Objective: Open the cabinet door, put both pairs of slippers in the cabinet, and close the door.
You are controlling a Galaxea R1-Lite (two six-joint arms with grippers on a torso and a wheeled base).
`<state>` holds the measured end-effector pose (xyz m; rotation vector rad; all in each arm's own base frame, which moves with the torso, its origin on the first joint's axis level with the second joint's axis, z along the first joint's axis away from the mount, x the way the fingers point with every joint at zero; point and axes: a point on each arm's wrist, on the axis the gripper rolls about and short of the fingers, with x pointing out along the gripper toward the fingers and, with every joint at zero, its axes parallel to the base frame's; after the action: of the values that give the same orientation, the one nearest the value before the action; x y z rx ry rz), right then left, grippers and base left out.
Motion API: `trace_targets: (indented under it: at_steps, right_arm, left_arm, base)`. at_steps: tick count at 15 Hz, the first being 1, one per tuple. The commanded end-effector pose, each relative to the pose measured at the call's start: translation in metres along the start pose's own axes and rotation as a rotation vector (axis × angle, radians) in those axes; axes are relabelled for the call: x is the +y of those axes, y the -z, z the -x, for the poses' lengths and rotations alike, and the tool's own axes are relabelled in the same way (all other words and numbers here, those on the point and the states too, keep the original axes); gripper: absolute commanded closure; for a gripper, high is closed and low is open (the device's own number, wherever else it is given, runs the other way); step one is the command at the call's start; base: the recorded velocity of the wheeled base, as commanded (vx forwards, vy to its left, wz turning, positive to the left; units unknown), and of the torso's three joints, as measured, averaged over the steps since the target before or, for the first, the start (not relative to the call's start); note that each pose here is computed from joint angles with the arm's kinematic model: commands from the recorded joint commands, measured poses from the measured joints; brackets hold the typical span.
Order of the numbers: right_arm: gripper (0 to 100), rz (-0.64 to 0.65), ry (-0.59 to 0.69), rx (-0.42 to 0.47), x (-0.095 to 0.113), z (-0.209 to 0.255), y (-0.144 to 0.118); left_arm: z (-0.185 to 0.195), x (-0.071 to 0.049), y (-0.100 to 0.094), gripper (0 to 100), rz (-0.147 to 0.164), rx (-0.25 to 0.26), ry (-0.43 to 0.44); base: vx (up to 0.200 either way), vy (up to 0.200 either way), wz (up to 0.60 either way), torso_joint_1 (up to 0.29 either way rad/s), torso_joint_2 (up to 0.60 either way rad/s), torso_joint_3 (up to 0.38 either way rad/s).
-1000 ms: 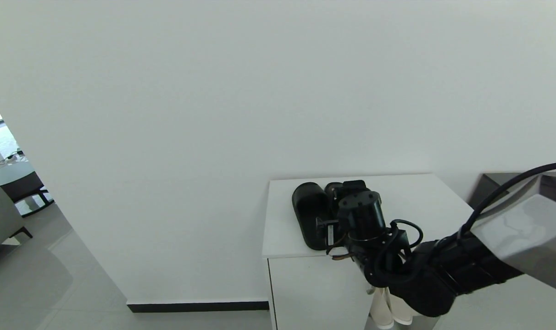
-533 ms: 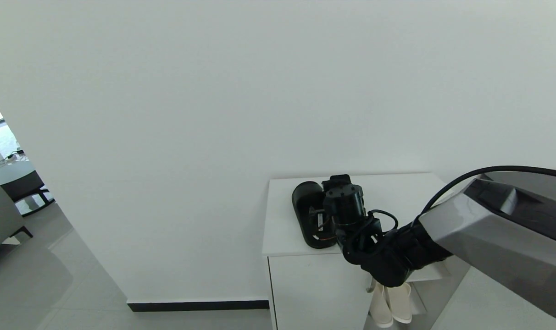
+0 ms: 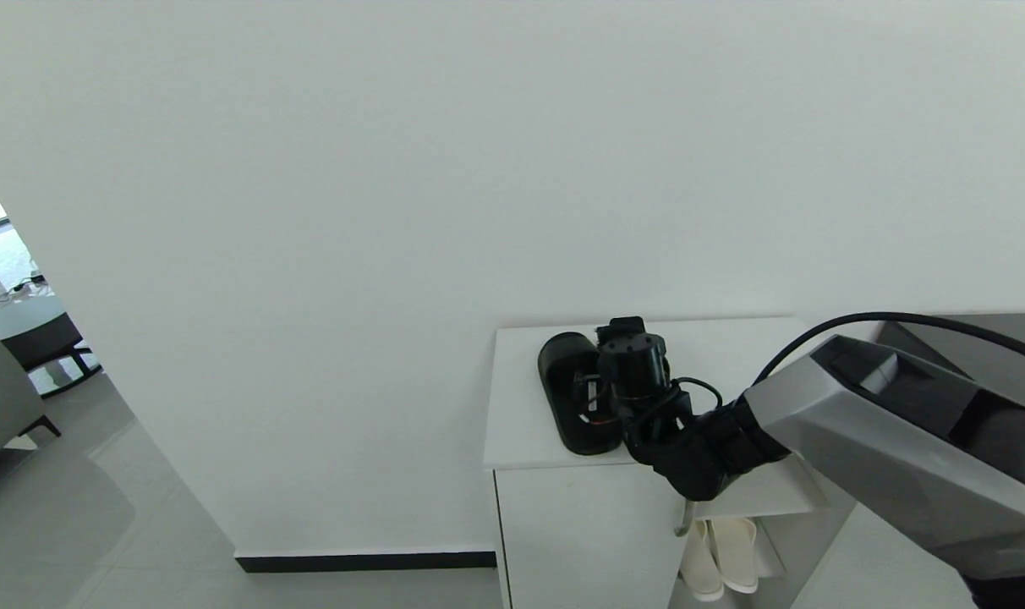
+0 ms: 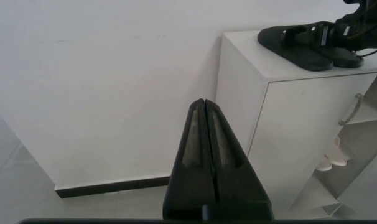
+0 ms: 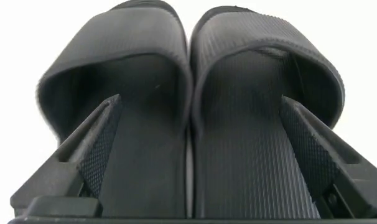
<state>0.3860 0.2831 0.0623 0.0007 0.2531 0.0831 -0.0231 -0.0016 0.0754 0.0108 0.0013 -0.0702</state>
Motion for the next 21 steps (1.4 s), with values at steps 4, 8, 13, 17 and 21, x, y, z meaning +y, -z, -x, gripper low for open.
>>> trace_targets:
  at_steps: [4,8,13,17,21]
  right_arm:
    - [100,-0.005,0.034,-0.001,-0.004,-0.027,0.005]
    - [100,-0.013,0.03,-0.011,-0.004,-0.028,0.002]
    - [100,-0.07,-0.175,-0.007,-0.01,0.045,-0.044]
    - [100,-0.033,-0.38,0.054,-0.033,0.138,-0.044]
    - [100,-0.02,-0.505,0.068,-0.051,0.194,-0.042]
  left_arm:
    - [0.0,0.0,0.0,100,0.0,0.001,-0.004]
    - [0.0,0.001,0.0,100,0.0,0.002,-0.026]
    - [0.0,0.001,0.0,100,0.0,0.002,-0.026]
    - [0.0,0.001,0.0,100,0.0,0.002,-0.026]
    - [0.0,0.001,0.0,100,0.0,0.002,-0.026]
  base:
    - [0.0,0.0,0.0,0.0,0.0,0.0]
    - [0.0,0.0,0.0,0.0,0.0,0.0]
    - [0.0,0.0,0.0,0.0,0.0,0.0]
    - [0.0,0.0,0.0,0.0,0.0,0.0]
    - [0.0,0.0,0.0,0.0,0.0,0.0]
